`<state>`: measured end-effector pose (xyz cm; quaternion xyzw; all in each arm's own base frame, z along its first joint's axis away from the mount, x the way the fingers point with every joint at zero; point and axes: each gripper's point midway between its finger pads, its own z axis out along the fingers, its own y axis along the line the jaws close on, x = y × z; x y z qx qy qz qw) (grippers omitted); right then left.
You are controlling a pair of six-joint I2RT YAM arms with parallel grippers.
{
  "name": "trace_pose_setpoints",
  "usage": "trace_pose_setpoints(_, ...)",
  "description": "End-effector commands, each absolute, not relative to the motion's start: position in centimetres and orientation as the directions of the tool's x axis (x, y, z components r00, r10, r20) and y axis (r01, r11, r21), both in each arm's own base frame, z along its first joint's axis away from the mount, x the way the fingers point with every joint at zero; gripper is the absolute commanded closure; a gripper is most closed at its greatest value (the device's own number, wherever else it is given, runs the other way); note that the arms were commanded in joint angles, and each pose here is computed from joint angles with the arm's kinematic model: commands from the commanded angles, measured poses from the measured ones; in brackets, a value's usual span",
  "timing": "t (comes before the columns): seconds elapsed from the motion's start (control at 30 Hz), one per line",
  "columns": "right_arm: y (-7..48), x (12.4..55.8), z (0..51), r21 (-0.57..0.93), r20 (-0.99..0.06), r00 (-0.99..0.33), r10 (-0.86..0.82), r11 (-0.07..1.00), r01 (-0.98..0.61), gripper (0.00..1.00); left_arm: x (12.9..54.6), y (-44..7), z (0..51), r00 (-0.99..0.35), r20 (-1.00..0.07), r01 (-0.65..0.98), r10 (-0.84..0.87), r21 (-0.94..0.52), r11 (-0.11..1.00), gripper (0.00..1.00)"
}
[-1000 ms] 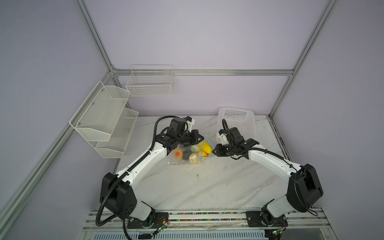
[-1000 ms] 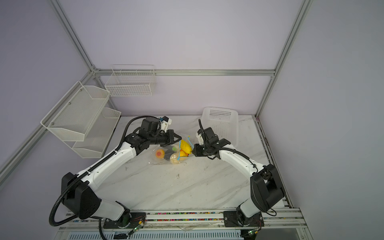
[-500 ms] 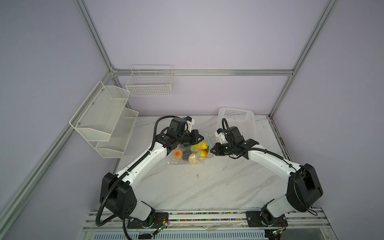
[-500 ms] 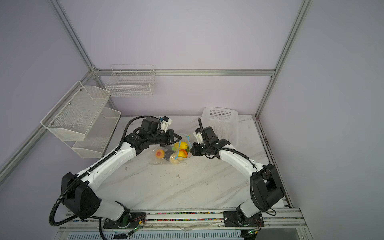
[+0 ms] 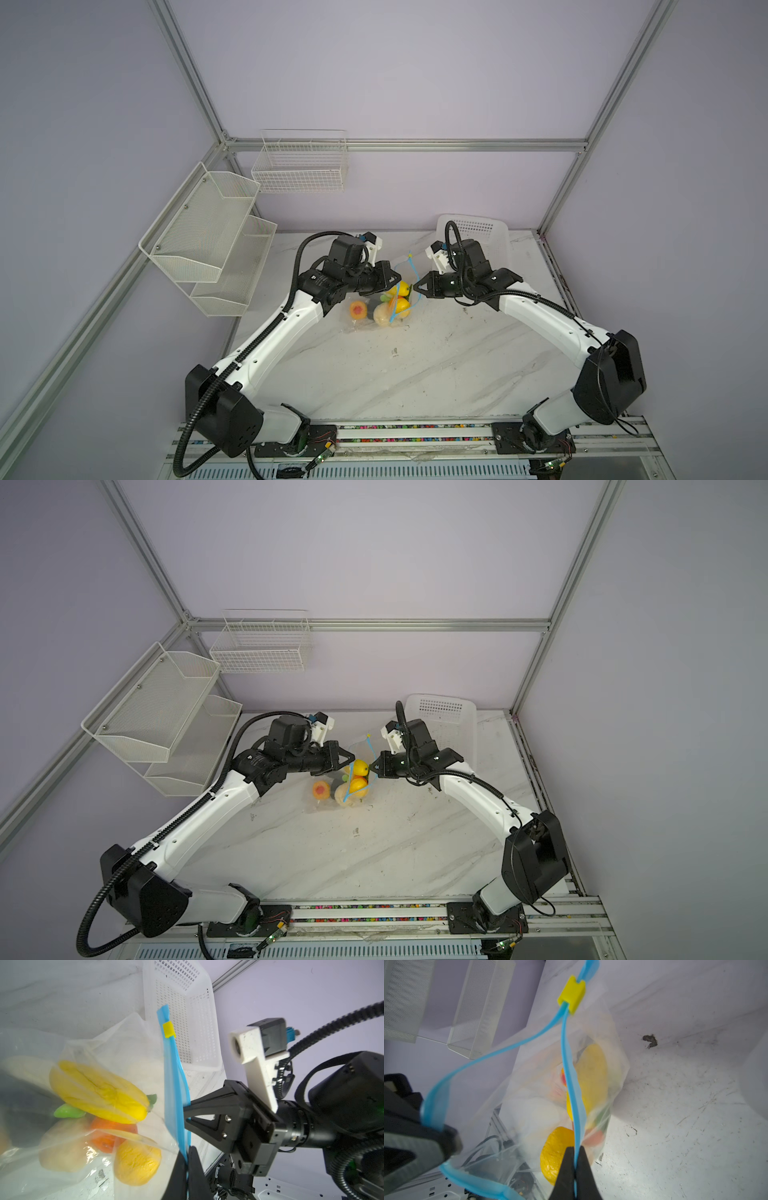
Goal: Place the food in the zip-top bag and seal the zipper
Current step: 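Lift the bag by its zipper with both grippers, pulling the edges together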
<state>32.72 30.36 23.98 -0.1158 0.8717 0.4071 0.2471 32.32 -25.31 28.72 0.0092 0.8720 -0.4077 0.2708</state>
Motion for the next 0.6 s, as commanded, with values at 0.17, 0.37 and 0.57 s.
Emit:
trace_pose_setpoints(0.17,31.4,33.4,32.5,0.639,-0.65,-0.759,0.025,0.558,-0.529,0.96,31.7,-23.4,36.1,-0.76,-0.607,0.322,-0.231,-0.661,0.678,1.0)
trace_pose_setpoints(0.37,31.8,33.7,35.4,0.623,-0.687,-0.726,0.025,0.535,-0.571,0.96,31.0,-22.7,39.0,-0.723,-0.643,0.347,-0.252,-0.654,0.672,1.0)
trace_pose_setpoints(0.57,32.0,33.7,38.1,0.606,-0.721,-0.693,0.029,0.512,-0.609,0.96,30.4,-22.2,41.9,-0.685,-0.674,0.375,-0.276,-0.651,0.66,1.0)
